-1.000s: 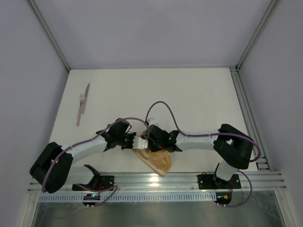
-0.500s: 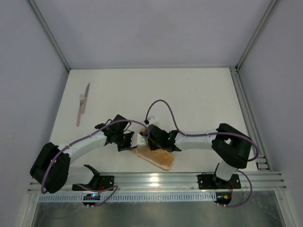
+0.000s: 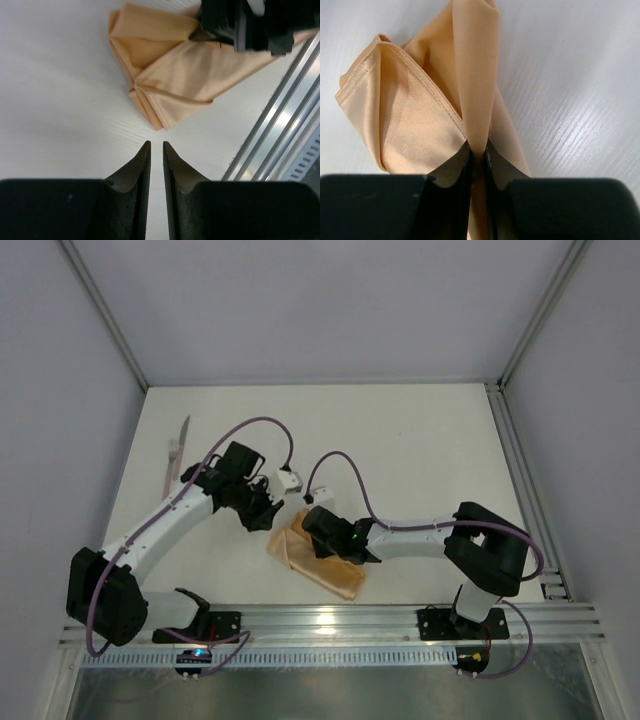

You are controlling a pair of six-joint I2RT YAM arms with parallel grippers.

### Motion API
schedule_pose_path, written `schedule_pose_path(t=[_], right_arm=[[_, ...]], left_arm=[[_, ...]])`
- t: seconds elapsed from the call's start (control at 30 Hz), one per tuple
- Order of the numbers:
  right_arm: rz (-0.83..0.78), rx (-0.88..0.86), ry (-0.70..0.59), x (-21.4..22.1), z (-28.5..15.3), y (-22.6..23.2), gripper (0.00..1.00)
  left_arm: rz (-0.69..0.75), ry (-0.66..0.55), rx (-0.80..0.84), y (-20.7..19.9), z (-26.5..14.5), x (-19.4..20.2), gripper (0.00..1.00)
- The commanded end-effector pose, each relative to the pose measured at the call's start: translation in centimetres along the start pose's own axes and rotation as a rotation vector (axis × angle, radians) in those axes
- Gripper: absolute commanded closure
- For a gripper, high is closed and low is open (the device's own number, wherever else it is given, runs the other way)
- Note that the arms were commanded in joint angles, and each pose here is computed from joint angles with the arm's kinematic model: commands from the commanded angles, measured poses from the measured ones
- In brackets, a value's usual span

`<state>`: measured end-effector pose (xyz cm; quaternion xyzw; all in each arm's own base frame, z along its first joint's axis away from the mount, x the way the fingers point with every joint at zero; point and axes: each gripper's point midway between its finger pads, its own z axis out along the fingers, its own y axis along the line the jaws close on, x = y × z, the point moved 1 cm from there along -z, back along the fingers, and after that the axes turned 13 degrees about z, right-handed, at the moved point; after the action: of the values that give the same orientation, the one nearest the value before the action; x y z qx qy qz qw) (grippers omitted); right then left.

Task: Fold the napkin into a case and place the utensils inside
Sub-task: Fold the 2/3-rectangle-folded napkin at the center of the board.

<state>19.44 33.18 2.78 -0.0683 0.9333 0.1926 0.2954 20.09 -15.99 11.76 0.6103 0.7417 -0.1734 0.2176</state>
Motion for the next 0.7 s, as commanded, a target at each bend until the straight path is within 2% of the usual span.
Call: schedule_pose_path(t=[0.0,0.07,0.13,0.37,0.43,0.5,0.67], right_arm=[[-0.061,0.14,0.1,3.6,0.5,-3.9,0.83],[-0.063,0.136,0.099,3.5,0.6,-3.8,0.83],[-0.065,0.139,0.099,3.6,0.6,-3.8,0.83],[-0.053,0.155,0.088,3.6,0.5,-4.3,0.83],[-0.05,0.157,0.094,3.8,0.8,-4.3,0.83],[-0.047,0.161,0.094,3.7,0.9,-4.2,0.83],[-0.033,0.167,0.096,3.7,0.9,-4.1,0.83]], left_arm=[[-0.326,0.071,0.058,-0.2,-1.1,-0.9,0.83],[-0.454,0.099,0.14,-1.3,-1.0,-0.9,0.83],[-0.534,0.067,0.167,-1.9,-0.3,-1.4,0.83],[-0.594,0.025,0.084,-1.4,1.5,-0.7,0.82],[-0.621,0.051,0.15,-1.8,2.3,-0.9,0.82],[-0.676,0.055,0.157,-1.7,3.5,-1.1,0.83],[-0.755,0.164,0.138,-0.6,6.8,0.5,0.85]])
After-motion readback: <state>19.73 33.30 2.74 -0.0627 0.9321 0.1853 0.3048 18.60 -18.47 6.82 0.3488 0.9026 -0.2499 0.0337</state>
